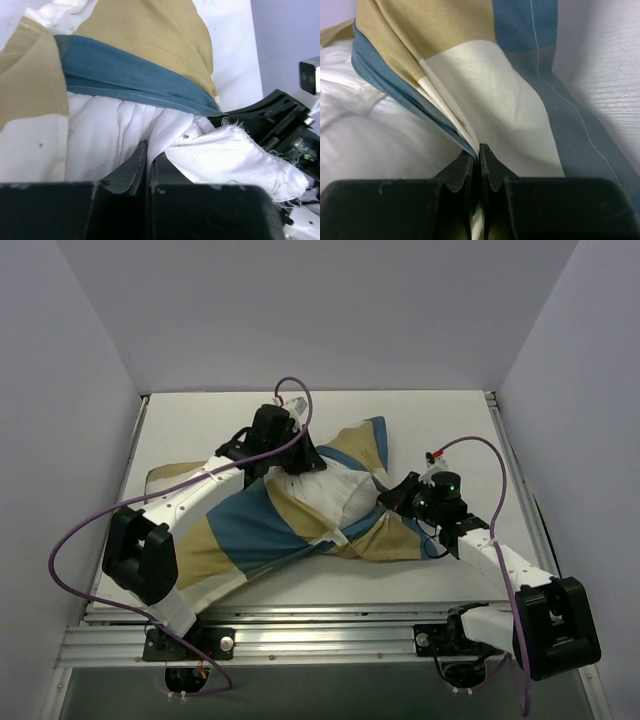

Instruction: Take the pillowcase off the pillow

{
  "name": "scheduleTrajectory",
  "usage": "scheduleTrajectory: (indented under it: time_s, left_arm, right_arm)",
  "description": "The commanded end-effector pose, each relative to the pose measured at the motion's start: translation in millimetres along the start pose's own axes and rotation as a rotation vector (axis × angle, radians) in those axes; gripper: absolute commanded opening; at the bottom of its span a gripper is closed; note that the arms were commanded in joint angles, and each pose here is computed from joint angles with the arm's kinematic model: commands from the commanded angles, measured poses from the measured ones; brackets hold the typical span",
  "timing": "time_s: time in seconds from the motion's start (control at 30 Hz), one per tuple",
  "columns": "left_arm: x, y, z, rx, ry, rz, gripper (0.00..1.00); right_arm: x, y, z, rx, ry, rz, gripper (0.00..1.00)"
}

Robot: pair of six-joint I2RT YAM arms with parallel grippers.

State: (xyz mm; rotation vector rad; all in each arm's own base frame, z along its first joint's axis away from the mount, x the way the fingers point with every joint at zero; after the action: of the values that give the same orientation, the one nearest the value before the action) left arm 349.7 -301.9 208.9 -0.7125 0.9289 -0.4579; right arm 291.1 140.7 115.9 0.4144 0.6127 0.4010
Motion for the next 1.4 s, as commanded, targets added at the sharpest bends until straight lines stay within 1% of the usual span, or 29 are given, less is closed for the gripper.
scheduleTrajectory:
  time_s: [0.0, 0.03, 0.17, 0.2, 0.27, 0.3, 0.33, 0.37, 0.4, 0.43, 0.47, 0.5, 0.53, 0.57, 0.6, 0.63, 0.67, 0.73, 0.8, 0.87, 1.03, 1.23, 1.33, 1.37]
  left_arm:
    - [-66, 21, 97, -0.017, -0.317, 0.075, 0.02]
    - [-68, 18, 96, -0.009, -0.305, 0.064, 0.02]
    - [-67, 3, 75, 0.069, -0.174, -0.032, 0.02]
    - [-65, -6, 59, 0.108, -0.105, -0.086, 0.02]
    - [-63, -13, 37, 0.156, -0.022, -0.122, 0.02]
    - [-61, -24, 17, 0.238, 0.037, -0.152, 0.02]
    - [-60, -22, 0, 0.268, 0.086, -0.126, 0.02]
    - [-59, -21, -10, 0.303, 0.11, -0.111, 0.02]
    - [-57, -20, -19, 0.358, 0.125, -0.097, 0.02]
    - [-54, -12, -32, 0.376, 0.143, -0.06, 0.02]
    - [-54, -9, -37, 0.384, 0.141, -0.053, 0.02]
    - [-51, 6, -47, 0.368, 0.161, -0.029, 0.02]
    - [-49, 8, -47, 0.368, 0.144, -0.028, 0.02]
    - [-51, 10, -49, 0.37, 0.14, -0.029, 0.02]
    - [-51, 12, -52, 0.378, 0.142, -0.026, 0.02]
    - [-52, 14, -55, 0.389, 0.134, -0.027, 0.02]
    - [-52, 11, -62, 0.406, 0.141, -0.037, 0.02]
    - [-52, 6, -67, 0.441, 0.134, -0.063, 0.02]
    - [-54, -1, -78, 0.483, 0.143, -0.087, 0.02]
    - [-53, -4, -85, 0.524, 0.146, -0.087, 0.02]
    - [-49, 1, -89, 0.539, 0.136, -0.058, 0.02]
    - [-49, 2, -94, 0.541, 0.131, -0.065, 0.02]
    - [-49, 1, -97, 0.548, 0.135, -0.073, 0.02]
    - [-49, -1, -98, 0.549, 0.137, -0.076, 0.02]
  right_arm:
    - [-18, -91, -48, 0.088, 0.115, -0.386, 0.0]
    - [-16, -91, -47, 0.089, 0.109, -0.379, 0.0]
    - [-9, -87, -46, 0.079, 0.12, -0.329, 0.0]
    - [-7, -85, -46, 0.069, 0.126, -0.315, 0.0]
    - [-4, -81, -37, 0.053, 0.125, -0.298, 0.0]
    - [-4, -79, -34, 0.045, 0.124, -0.294, 0.0]
    - [-4, -74, -25, 0.016, 0.126, -0.28, 0.01]
    - [-5, -70, -20, -0.004, 0.129, -0.27, 0.03]
    - [-7, -66, -14, -0.024, 0.128, -0.262, 0.11]
    - [-12, -58, -11, -0.071, 0.143, -0.248, 0.15]
    - [-14, -47, 7, -0.104, 0.113, -0.234, 0.21]
    - [-21, -39, 13, -0.131, 0.109, -0.228, 0.33]
    - [-24, -30, 21, -0.161, 0.094, -0.219, 0.38]
    - [-25, -10, 38, -0.222, 0.056, -0.19, 0.43]
    - [-30, -1, 43, -0.249, 0.052, -0.184, 0.5]
    - [-33, 6, 45, -0.269, 0.056, -0.181, 0.53]
    - [-35, 21, 58, -0.298, 0.029, -0.151, 0.58]
    - [-37, 33, 67, -0.318, 0.017, -0.126, 0.62]
    - [-37, 44, 81, -0.351, -0.008, -0.102, 0.64]
    - [-37, 51, 88, -0.385, -0.018, -0.089, 0.64]
    - [-29, 82, 102, -0.471, -0.044, -0.027, 0.65]
    - [4, 103, 70, -0.58, 0.041, -0.002, 0.66]
    - [22, 95, 58, -0.588, 0.072, -0.03, 0.67]
    - [29, 94, 60, -0.587, 0.058, -0.039, 0.66]
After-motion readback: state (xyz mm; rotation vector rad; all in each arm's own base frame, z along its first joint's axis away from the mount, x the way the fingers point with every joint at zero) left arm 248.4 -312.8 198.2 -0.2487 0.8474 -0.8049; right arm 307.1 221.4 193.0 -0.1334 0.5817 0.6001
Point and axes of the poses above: each gripper's point midway between its finger pads, its own x axis out along the fingers, its own y axis along the line the jaws close on, z = x × y, the point moved 2 cm from there along -x, back along the fingers, and after that the axes turned 15 degrees about -x, right-handed, at the moved point
